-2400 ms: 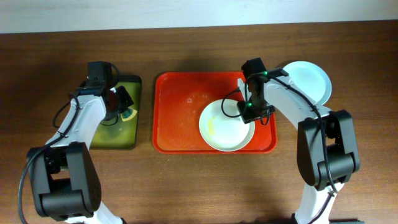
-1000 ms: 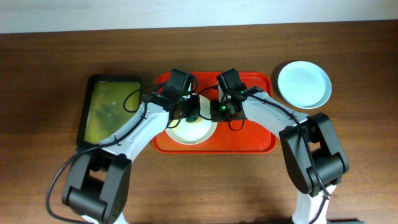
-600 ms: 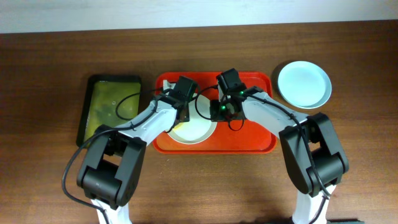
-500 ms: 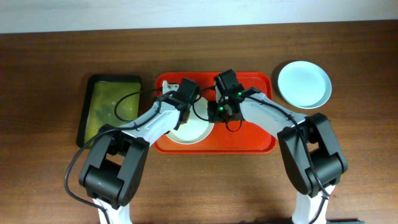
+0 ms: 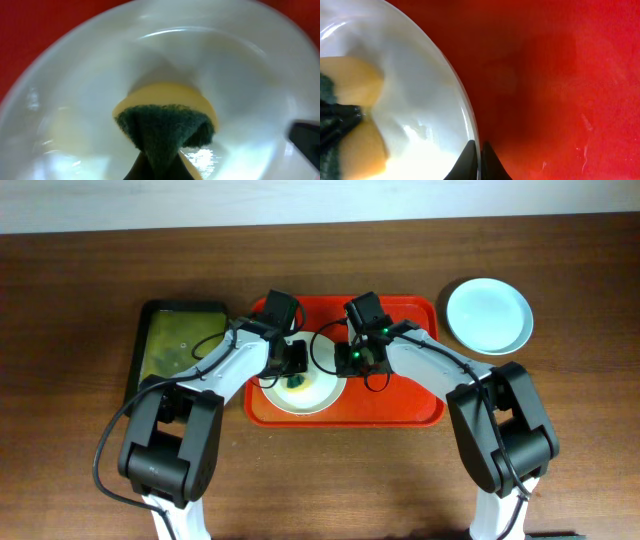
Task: Clean dirty plates on tray and stack at the side
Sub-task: 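Scrub the white plate with the sponge in the left gripper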
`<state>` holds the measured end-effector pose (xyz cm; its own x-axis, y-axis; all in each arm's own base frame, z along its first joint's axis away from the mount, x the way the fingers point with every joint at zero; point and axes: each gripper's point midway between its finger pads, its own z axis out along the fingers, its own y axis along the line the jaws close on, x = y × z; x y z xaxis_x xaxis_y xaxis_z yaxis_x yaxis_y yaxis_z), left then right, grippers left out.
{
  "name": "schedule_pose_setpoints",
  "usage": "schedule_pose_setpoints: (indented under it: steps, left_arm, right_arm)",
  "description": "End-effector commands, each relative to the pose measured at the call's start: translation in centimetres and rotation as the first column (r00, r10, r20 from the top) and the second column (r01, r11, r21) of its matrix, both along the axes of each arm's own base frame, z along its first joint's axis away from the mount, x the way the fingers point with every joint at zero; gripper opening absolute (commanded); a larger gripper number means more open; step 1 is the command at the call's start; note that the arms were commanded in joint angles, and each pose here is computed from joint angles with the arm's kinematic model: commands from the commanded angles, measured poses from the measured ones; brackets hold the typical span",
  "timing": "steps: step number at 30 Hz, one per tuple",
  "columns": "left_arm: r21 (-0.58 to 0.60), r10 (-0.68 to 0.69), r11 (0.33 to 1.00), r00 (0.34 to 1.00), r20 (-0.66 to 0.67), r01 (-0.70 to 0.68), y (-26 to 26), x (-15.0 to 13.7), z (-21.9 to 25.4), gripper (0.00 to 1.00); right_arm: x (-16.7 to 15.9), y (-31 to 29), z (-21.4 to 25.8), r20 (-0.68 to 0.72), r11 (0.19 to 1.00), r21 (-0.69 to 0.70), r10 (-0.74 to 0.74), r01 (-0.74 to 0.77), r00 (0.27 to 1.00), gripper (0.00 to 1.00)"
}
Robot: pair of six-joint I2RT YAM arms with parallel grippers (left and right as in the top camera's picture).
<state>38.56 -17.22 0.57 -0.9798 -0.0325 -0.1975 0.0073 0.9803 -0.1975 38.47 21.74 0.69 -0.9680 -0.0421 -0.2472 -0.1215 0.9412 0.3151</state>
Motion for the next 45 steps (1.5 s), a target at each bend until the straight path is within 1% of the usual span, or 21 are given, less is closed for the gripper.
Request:
schedule_pose_setpoints:
  steps: [1,3,7,9,10,11,14,15,16,18,23,26,29,34,36,39,40,42,43,44,45]
  left_arm:
    - [0.373,0.054,0.926,0.998,0.026,-0.060,7.1,-0.4,-1.7,0.00]
    - [0.519,0.067,0.849,0.995,0.075,-0.096,9.9,0.1,-0.6,0.00]
    - [0.529,0.072,0.836,0.985,0.156,-0.145,10.1,1.8,2.3,0.00]
    - [0.448,0.102,0.864,0.950,0.295,-0.232,9.3,4.0,7.5,0.00]
    - [0.365,0.148,0.885,0.918,0.367,-0.289,8.7,4.9,9.7,0.00]
    - [0.270,0.149,0.928,0.919,0.364,-0.257,7.1,5.4,9.9,0.00]
    - [-0.005,0.075,0.997,0.981,0.178,-0.075,0.8,3.8,6.5,0.00]
    - [-0.054,0.047,0.998,0.995,0.089,-0.042,-0.6,3.2,3.3,0.00]
    - [-0.053,0.039,0.998,0.999,0.035,-0.038,-0.8,2.7,1.1,0.00]
    - [-0.026,0.000,1.000,1.000,0.005,0.000,-0.6,2.3,-1.0,0.00]
    - [0.022,-0.158,0.987,0.987,0.041,0.157,-0.4,2.5,-1.1,0.00]
    - [0.187,-0.120,0.977,0.990,0.077,0.104,2.5,3.5,-1.2,0.00]
    - [0.465,-0.070,0.885,0.990,0.125,0.004,7.7,4.4,-0.3,0.00]
    - [0.633,-0.049,0.770,0.982,0.185,-0.081,11.2,5.0,2.1,0.00]
    - [0.641,-0.005,0.750,0.968,0.252,-0.163,11.9,5.2,4.2,0.00]
    - [0.572,0.035,0.781,0.932,0.360,-0.251,11.7,5.6,8.8,0.00]
    - [0.507,0.034,0.833,0.935,0.354,-0.222,10.4,5.4,9.2,0.00]
    - [0.314,0.004,0.945,0.966,0.259,-0.088,6.3,4.4,7.5,0.00]
    - [0.143,-0.035,0.990,0.983,0.181,0.009,2.9,3.1,6.3,0.00]
    - [0.033,-0.066,0.998,0.989,0.132,0.062,1.0,1.9,5.9,0.00]
    - [-0.005,-0.079,0.997,0.991,0.111,0.080,0.3,1.3,5.6,0.00]
  right_arm:
    - [0.0,-1.2,-0.7,0.000,0.999,-0.053,-0.013,0.013,1.000,0.04]
    - [0.0,-1.2,-0.7,-0.001,0.999,-0.053,-0.013,0.013,1.000,0.04]
    - [0.1,-1.3,-0.7,0.002,0.998,-0.058,-0.015,0.015,1.000,0.04]
    - [0.1,-1.5,-0.8,0.006,0.997,-0.073,-0.020,0.021,1.000,0.04]
    - [0.1,-1.5,-0.8,0.005,0.997,-0.074,-0.020,0.021,1.000,0.04]
    - [0.2,-1.5,-0.8,0.006,0.997,-0.073,-0.020,0.021,1.000,0.04]
    - [0.3,-1.5,-0.7,0.012,0.997,-0.070,-0.020,0.021,1.000,0.04]
    - [0.3,-1.5,-0.7,0.012,0.997,-0.070,-0.020,0.021,1.000,0.04]
    - [0.3,-1.5,-0.8,0.011,0.997,-0.070,-0.020,0.021,1.000,0.04]
    - [0.2,-1.5,-0.8,0.009,0.997,-0.071,-0.021,0.021,1.000,0.04]
    - [0.2,-1.5,-0.8,0.009,0.997,-0.071,-0.020,0.021,1.000,0.04]
    - [0.2,-1.5,-0.8,0.008,0.997,-0.072,-0.020,0.021,1.000,0.04]
    - [0.2,-1.5,-0.8,0.008,0.997,-0.072,-0.020,0.021,1.000,0.04]
    - [0.2,-1.5,-0.8,0.008,0.997,-0.072,-0.020,0.021,1.000,0.04]
    - [0.2,-1.5,-0.8,0.008,0.997,-0.072,-0.020,0.021,1.000,0.04]
    - [0.2,-1.5,-0.8,0.008,0.997,-0.072,-0.020,0.021,1.000,0.04]
    - [0.2,-1.5,-0.8,0.008,0.997,-0.072,-0.020,0.021,1.000,0.04]
    - [0.2,-1.5,-0.8,0.009,0.997,-0.072,-0.020,0.021,1.000,0.04]
    - [0.2,-1.5,-0.8,0.008,0.997,-0.072,-0.020,0.021,1.000,0.04]
    - [0.2,-1.5,-0.8,0.008,0.997,-0.072,-0.020,0.021,1.000,0.04]
    - [0.2,-1.5,-0.8,0.008,0.997,-0.072,-0.020,0.021,1.000,0.04]
